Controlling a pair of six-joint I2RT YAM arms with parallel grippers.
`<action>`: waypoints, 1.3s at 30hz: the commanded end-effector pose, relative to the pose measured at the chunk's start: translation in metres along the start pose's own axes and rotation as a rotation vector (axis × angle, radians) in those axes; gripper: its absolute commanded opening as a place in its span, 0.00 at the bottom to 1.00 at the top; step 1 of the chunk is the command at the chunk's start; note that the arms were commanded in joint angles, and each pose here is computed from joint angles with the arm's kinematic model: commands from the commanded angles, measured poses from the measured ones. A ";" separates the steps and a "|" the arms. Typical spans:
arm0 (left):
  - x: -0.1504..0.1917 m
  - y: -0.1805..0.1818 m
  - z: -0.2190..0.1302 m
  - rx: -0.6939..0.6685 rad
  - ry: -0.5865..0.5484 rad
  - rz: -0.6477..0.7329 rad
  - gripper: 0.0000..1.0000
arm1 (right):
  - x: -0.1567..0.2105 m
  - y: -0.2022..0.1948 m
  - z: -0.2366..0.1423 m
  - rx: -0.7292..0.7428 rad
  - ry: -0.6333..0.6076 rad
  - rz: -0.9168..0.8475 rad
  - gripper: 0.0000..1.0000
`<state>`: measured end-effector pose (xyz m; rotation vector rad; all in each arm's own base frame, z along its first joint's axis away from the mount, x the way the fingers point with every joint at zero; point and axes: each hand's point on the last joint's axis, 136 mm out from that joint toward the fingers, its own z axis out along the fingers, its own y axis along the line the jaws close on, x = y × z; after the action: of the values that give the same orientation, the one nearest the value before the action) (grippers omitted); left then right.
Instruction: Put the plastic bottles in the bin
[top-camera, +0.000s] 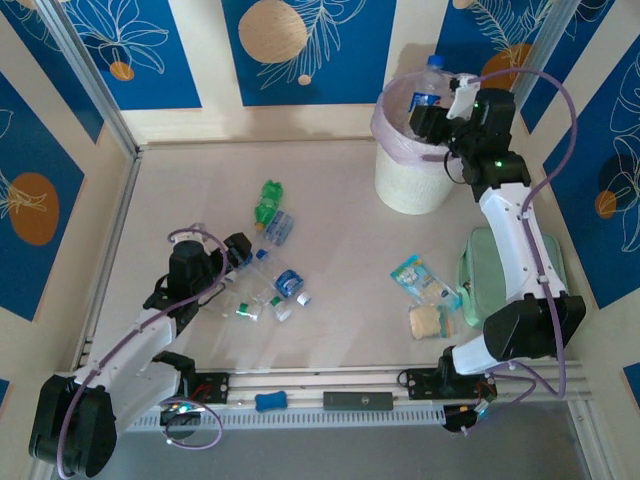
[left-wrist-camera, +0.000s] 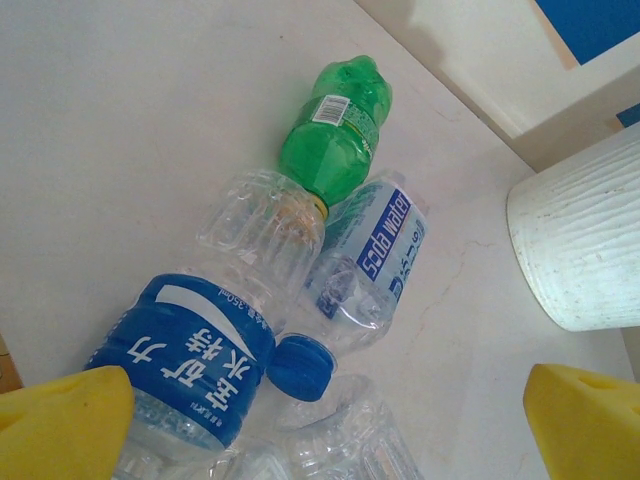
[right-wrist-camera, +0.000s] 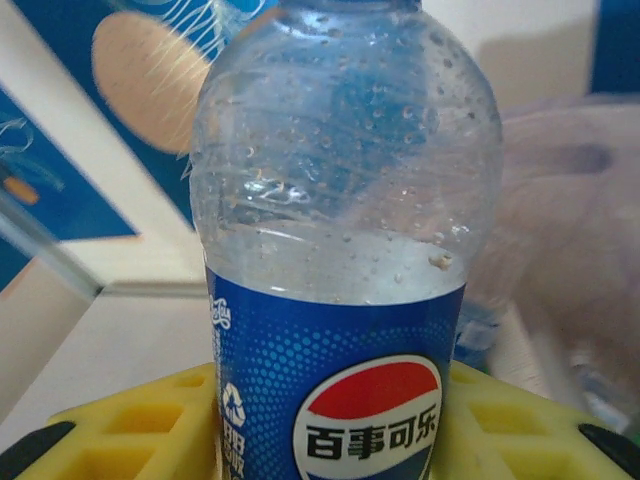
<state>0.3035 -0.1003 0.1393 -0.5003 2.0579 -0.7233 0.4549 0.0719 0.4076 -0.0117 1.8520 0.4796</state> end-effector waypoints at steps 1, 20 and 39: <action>-0.003 -0.003 0.000 0.026 -0.010 -0.018 1.00 | -0.027 -0.024 0.001 0.123 -0.070 -0.053 0.46; -0.003 -0.002 -0.006 0.018 -0.014 -0.005 1.00 | 0.030 -0.101 0.076 0.297 0.246 -0.022 0.49; -0.009 -0.007 -0.003 0.019 -0.017 0.016 1.00 | -0.016 -0.069 0.057 0.233 0.152 0.000 0.83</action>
<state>0.3023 -0.1013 0.1451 -0.4961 2.0418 -0.7410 0.5459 0.0130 0.3493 0.1444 2.1161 0.2231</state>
